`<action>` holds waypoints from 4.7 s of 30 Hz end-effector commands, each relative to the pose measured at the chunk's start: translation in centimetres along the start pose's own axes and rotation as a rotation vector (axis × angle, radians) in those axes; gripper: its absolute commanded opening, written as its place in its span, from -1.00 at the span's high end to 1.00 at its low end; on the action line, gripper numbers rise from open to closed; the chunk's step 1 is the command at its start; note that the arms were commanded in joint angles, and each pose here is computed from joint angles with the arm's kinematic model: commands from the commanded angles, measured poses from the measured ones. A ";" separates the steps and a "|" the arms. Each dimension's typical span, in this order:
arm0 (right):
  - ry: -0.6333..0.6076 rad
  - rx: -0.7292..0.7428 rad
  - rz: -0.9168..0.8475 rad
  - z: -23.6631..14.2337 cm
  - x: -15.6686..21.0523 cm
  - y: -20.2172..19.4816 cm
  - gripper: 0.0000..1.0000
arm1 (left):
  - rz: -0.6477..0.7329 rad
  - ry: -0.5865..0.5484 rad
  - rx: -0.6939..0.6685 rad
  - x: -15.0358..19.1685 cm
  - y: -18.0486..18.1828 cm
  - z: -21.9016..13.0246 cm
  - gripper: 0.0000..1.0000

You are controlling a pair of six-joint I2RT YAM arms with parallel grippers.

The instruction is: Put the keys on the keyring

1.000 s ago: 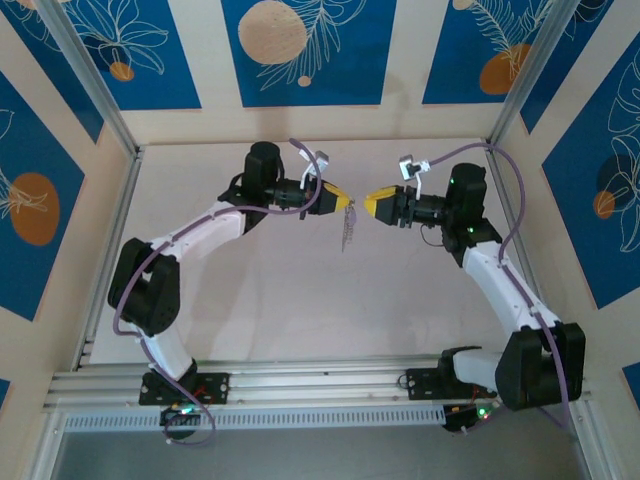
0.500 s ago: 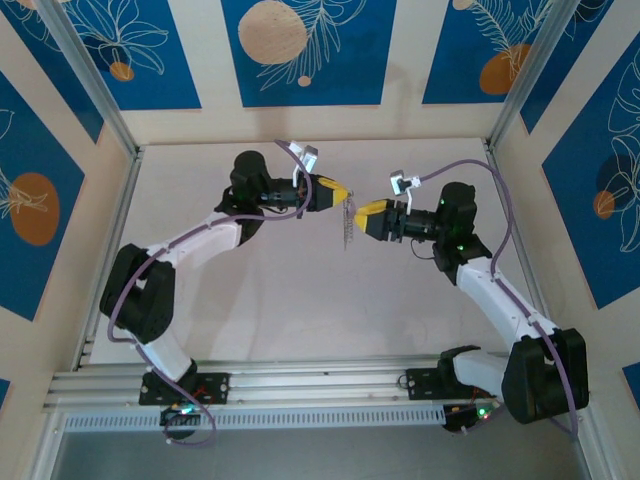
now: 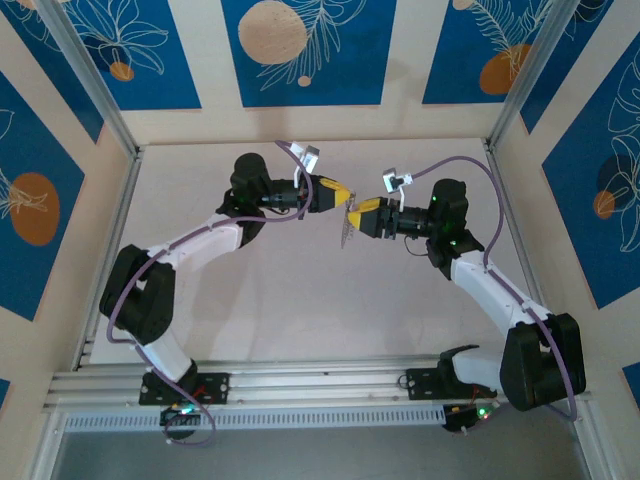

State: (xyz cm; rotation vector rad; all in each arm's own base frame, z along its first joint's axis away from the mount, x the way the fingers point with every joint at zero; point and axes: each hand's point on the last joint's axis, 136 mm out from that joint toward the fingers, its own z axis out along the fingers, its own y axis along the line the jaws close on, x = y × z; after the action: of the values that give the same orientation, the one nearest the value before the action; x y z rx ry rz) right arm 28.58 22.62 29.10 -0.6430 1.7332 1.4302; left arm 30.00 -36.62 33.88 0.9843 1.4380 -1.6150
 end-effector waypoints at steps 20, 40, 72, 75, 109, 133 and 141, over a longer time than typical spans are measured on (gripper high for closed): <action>0.005 -0.008 -0.043 0.0 -0.1 1.3 1.00 | 0.111 -0.088 -0.026 -2.3 -1.8 -0.2 1.00; 0.061 0.009 -0.023 1.2 0.9 1.3 0.37 | 0.121 -0.145 -0.055 -2.6 -1.9 -0.7 1.00; -0.163 0.025 -0.121 -1.1 -7.3 3.9 0.29 | 0.114 -0.232 -0.003 -3.5 -3.7 -0.2 1.00; -0.161 0.025 -0.116 -0.8 -7.3 3.6 0.36 | 0.115 -0.231 -0.002 -3.5 -3.7 -0.1 1.00; 0.043 0.056 -0.175 -1.0 -5.4 2.4 1.00 | 0.181 0.039 -0.116 -2.4 -2.0 -2.8 -0.14; 0.164 -0.034 -0.191 0.0 -4.7 2.9 1.00 | 0.121 0.299 -0.053 -0.5 -0.2 -2.5 -0.14; 0.170 -0.061 -0.190 0.3 -4.6 3.4 1.00 | 0.116 0.295 -0.042 -0.5 -0.1 -2.0 -0.13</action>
State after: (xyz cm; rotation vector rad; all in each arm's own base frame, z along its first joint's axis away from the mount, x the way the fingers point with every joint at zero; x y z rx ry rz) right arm 29.28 22.80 33.39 -0.9072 1.7652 1.3008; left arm 30.37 -34.30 33.59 1.2700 1.6139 -1.3641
